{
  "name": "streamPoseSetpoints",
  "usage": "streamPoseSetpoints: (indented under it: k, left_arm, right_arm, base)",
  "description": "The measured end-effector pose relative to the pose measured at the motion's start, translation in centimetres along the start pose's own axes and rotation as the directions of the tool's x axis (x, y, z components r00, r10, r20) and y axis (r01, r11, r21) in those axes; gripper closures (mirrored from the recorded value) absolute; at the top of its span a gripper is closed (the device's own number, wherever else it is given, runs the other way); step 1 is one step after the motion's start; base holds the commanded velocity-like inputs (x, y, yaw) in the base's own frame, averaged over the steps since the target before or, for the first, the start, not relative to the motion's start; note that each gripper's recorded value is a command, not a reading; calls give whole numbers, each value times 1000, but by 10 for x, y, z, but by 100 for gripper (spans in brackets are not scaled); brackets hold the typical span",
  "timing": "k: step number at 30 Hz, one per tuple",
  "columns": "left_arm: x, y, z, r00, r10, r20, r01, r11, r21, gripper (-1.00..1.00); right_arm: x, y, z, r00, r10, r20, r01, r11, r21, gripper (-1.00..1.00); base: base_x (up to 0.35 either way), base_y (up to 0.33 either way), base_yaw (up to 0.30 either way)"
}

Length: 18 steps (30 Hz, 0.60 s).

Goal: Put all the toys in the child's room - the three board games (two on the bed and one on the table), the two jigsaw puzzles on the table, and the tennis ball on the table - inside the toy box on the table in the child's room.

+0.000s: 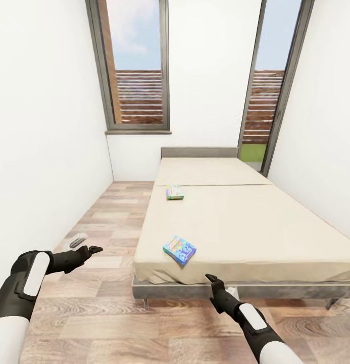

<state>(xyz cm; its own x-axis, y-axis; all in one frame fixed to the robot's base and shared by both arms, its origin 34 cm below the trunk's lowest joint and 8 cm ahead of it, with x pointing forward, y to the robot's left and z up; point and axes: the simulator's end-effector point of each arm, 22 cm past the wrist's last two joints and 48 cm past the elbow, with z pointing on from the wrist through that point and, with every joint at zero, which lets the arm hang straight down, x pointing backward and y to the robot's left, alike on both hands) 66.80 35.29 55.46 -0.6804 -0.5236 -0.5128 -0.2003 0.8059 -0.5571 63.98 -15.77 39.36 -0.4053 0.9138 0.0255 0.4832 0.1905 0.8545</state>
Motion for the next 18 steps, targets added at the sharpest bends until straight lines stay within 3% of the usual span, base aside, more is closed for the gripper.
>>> streamPoseSetpoints:
  k: [18]
  left_arm:
    - [25,26,24,1000,-10,-28,10,1000,-20,-100]
  right_arm:
    - [8,-39,15,1000,16,-12,-16,999,30,-100]
  base:
    - [0,0,0]
